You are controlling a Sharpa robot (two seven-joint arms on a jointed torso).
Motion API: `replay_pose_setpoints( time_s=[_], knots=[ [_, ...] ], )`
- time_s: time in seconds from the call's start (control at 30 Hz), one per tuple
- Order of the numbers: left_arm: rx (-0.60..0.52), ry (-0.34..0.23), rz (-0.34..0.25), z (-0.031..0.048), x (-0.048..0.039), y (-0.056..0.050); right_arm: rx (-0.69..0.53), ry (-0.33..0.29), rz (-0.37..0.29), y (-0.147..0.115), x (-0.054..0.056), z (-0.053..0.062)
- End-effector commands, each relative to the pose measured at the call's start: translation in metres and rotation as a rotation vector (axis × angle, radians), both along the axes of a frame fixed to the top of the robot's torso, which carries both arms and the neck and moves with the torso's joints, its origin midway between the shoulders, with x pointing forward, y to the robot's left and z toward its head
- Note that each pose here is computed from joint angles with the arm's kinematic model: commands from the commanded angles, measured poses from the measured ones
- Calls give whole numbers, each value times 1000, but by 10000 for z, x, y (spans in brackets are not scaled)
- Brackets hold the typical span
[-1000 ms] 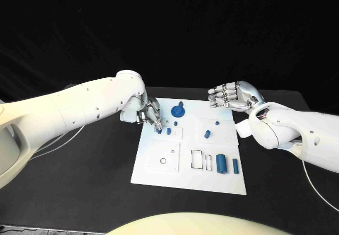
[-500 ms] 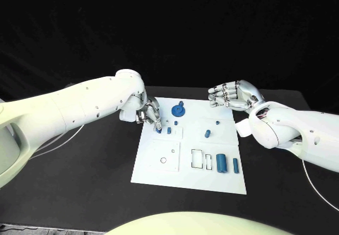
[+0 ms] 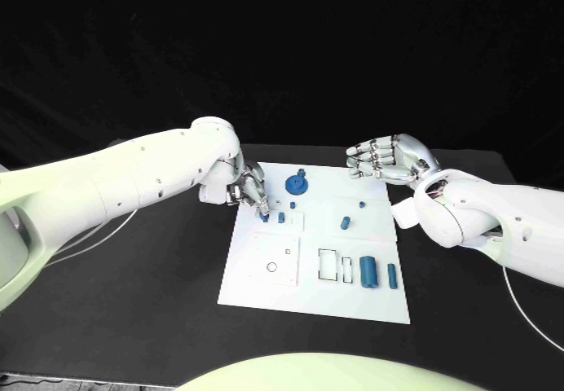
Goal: Assemble the parts on the task board
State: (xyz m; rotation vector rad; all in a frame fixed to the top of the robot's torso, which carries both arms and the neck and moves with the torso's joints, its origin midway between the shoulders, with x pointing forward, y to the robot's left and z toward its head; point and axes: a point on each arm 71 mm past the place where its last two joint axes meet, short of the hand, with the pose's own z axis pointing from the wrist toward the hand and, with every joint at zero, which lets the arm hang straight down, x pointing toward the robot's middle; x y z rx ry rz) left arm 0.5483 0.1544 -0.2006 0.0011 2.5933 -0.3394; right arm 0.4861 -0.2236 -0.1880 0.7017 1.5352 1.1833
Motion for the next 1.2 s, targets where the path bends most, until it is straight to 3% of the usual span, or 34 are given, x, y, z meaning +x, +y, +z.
replay_pose_setpoints(
  time_s=[0.03,0.4,0.9,1.2],
  knots=[
    [-9,-36,35,22,18,2,2,-9,19,15,-7,6],
    [-15,-26,48,16,-5,20,2,-8,19,11,-7,5],
    [-13,24,14,-1,-81,-17,1,-6,19,7,-9,1],
    [-17,20,18,1,-92,-26,2,-6,20,9,-10,0]
  ],
)
